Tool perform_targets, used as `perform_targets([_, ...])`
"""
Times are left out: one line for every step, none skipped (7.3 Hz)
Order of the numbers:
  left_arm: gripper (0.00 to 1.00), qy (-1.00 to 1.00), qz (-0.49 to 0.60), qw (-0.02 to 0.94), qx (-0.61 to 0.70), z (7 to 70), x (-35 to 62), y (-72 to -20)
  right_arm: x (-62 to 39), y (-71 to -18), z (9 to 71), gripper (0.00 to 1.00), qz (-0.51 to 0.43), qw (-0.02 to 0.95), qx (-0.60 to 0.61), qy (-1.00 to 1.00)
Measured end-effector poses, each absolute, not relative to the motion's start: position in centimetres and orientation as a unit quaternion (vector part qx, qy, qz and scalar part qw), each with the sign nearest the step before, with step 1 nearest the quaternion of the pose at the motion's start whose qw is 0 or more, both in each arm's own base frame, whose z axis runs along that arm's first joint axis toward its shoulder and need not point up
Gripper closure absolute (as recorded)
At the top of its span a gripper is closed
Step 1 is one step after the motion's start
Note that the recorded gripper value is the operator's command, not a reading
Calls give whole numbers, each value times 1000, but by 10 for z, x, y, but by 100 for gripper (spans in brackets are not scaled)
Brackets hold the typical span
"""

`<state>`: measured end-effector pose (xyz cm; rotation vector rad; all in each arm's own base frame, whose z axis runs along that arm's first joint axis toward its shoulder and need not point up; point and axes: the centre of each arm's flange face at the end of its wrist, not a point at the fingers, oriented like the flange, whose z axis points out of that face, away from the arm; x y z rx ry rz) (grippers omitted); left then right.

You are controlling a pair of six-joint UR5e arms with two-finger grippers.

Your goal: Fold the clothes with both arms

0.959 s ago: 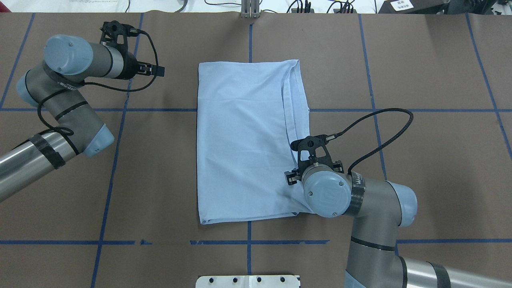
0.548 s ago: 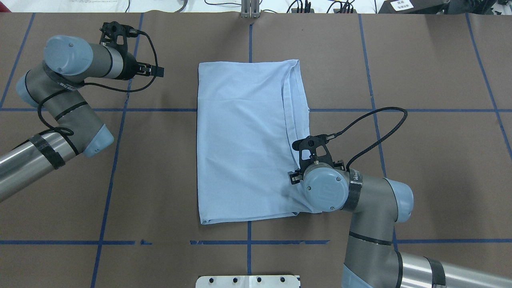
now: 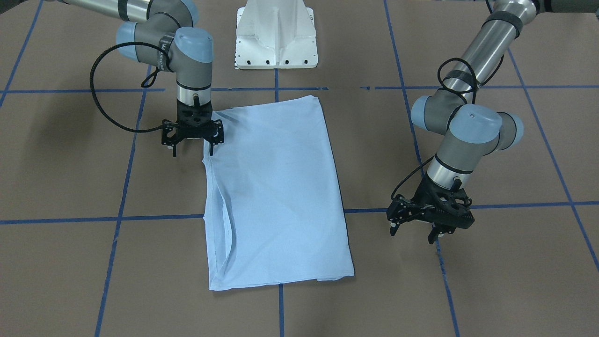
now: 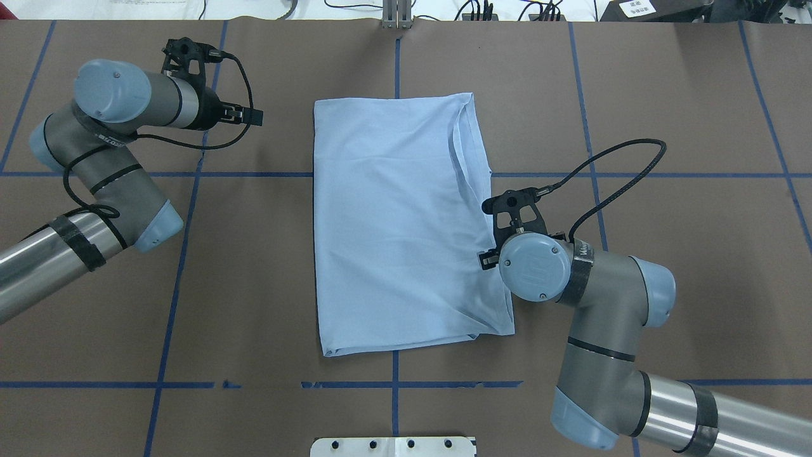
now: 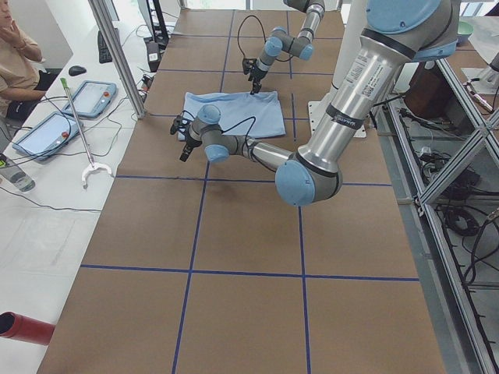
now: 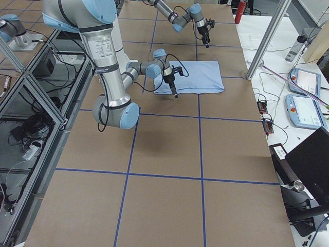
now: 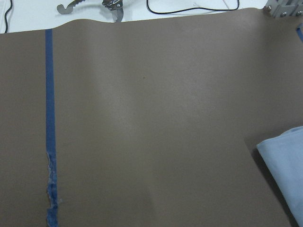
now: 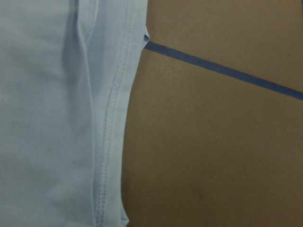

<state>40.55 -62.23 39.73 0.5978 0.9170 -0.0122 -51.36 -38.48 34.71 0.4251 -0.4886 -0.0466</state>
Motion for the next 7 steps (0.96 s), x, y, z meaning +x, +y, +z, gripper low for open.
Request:
perform_targets([0, 437, -5, 853, 285, 396, 406, -621, -508, -387, 353, 0, -21, 950, 207, -233])
perform_targets([0, 440, -7, 851, 286, 392, 406, -620, -502, -389, 356, 0, -16, 950, 206, -233])
perform_targets([0, 448, -14, 847, 286, 384, 405, -618, -493, -394, 348, 0, -2, 948, 202, -246])
perform_targets([0, 461, -28, 841, 283, 371, 404, -614, -480, -400, 332, 0, 19, 940, 194, -279])
perform_targets([0, 481, -43, 832, 274, 356, 407, -600, -471, -403, 314, 0, 45, 923, 191, -332])
perform_targets([0, 508, -55, 820, 258, 340, 414, -569, -464, -402, 302, 0, 75, 898, 190, -389])
perform_targets([0, 538, -68, 808, 233, 327, 423, -530, -457, -398, 299, 0, 106, 872, 187, -440])
